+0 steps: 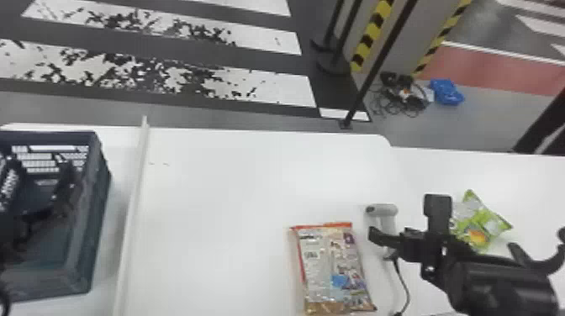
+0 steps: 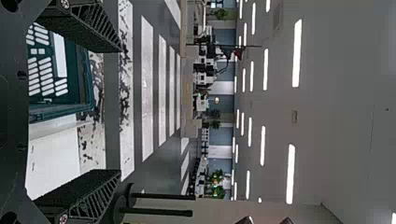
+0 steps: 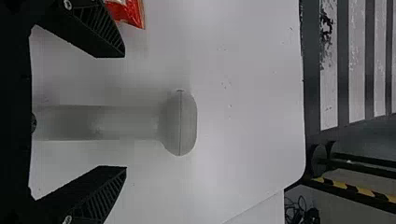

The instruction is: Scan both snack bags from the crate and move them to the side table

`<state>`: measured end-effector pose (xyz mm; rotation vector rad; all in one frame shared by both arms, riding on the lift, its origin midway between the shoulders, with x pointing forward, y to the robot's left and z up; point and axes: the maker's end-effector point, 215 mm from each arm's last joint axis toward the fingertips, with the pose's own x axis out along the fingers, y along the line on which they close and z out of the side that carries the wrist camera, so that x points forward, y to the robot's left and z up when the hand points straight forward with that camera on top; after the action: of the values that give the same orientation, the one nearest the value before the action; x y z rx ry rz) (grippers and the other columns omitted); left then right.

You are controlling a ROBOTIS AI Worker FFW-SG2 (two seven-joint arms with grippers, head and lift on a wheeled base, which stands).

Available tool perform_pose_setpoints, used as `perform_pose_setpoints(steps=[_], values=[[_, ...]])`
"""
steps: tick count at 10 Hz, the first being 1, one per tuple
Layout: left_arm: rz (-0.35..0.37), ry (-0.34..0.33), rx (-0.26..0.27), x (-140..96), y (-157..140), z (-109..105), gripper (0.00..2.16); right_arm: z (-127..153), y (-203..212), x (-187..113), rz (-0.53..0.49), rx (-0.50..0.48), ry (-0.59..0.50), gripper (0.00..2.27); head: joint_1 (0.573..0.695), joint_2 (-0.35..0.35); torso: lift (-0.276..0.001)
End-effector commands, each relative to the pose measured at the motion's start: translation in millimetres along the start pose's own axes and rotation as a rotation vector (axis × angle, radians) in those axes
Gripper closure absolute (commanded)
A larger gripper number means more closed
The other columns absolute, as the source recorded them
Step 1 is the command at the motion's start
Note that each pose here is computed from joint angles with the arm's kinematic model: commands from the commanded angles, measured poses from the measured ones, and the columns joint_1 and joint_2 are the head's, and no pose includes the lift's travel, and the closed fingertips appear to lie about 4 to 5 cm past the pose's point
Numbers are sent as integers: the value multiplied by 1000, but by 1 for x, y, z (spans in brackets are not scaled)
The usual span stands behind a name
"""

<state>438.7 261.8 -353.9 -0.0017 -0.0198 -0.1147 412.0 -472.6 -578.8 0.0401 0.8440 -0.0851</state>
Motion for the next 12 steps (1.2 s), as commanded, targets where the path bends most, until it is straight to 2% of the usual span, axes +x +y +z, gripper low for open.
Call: perform_pose_setpoints(steps=[1, 2, 4, 5, 9, 12], values=[[-2, 2, 3, 0, -1, 0, 66, -3, -7, 5, -1, 0, 9, 110, 695, -271, -29], [-2, 2, 5, 0, -1, 0, 66, -5, -4, 9, 30, 8, 20, 360, 695, -276, -29], [-2, 5, 5, -1, -1, -2, 66, -13, -10, 16, 53, 30, 53, 2071, 695, -276, -29], [-2, 2, 5, -1, -1, -1, 66, -10, -8, 17, 61, 21, 38, 2243, 695, -278, -29], [-2, 3, 4, 0, -2, -1, 66, -3, -14, 10, 58, 27, 3, 2243, 695, -288, -29], [-3, -2, 8, 1, -1, 1, 66, 10, -4, -25, 38, 35, -38, 2243, 695, -297, -29]])
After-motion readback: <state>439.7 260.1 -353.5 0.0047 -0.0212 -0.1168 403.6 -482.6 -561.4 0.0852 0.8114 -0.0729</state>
